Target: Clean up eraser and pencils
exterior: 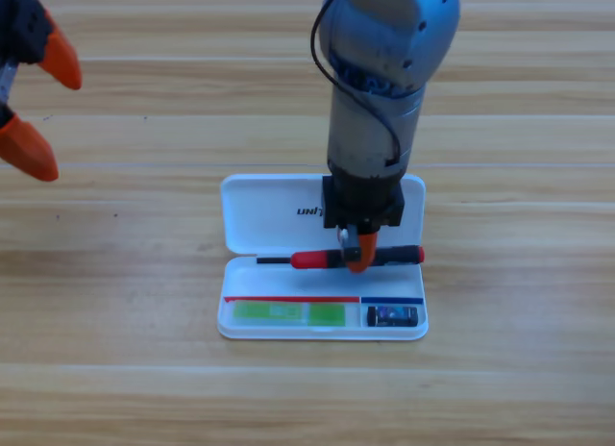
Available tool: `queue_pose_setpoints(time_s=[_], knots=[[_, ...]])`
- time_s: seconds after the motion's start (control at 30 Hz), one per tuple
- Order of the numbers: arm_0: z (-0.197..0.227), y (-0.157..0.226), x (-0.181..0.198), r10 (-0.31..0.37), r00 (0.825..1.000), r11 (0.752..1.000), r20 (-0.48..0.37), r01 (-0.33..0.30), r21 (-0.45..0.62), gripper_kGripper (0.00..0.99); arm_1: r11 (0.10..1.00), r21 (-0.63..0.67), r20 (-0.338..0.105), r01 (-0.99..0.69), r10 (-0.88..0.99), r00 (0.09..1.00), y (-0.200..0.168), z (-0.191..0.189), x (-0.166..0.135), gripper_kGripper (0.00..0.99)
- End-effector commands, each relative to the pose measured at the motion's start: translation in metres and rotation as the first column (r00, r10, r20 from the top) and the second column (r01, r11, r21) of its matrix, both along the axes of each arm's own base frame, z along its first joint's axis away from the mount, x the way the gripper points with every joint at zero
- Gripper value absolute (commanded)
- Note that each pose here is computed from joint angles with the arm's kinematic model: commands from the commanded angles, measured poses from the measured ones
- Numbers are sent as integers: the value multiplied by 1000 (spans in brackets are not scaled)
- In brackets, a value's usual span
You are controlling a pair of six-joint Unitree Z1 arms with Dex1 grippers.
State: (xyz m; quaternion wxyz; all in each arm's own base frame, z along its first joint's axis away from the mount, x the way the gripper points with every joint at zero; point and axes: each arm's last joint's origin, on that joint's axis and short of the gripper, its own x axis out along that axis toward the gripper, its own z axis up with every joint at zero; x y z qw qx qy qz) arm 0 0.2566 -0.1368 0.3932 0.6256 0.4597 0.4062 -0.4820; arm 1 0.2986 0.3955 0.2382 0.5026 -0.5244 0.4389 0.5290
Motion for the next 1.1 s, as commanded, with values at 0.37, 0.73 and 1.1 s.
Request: queue_pose_setpoints(time_s=[0.37, 0.73, 1.1], knots=[[-27, 20, 7, 27, 998, 999, -59, -28, -17, 990, 997, -75, -35, -28, 25, 999, 24, -44, -8, 0], [-33, 23, 10, 35, 998, 999, -59, -36, -21, 990, 997, -78, -48, -24, 21, 999, 27, -44, -14, 0], [-33, 24, 9, 37, 997, 999, -62, -39, -21, 990, 996, -92, -58, -1, -5, 998, 28, -49, -14, 0]])
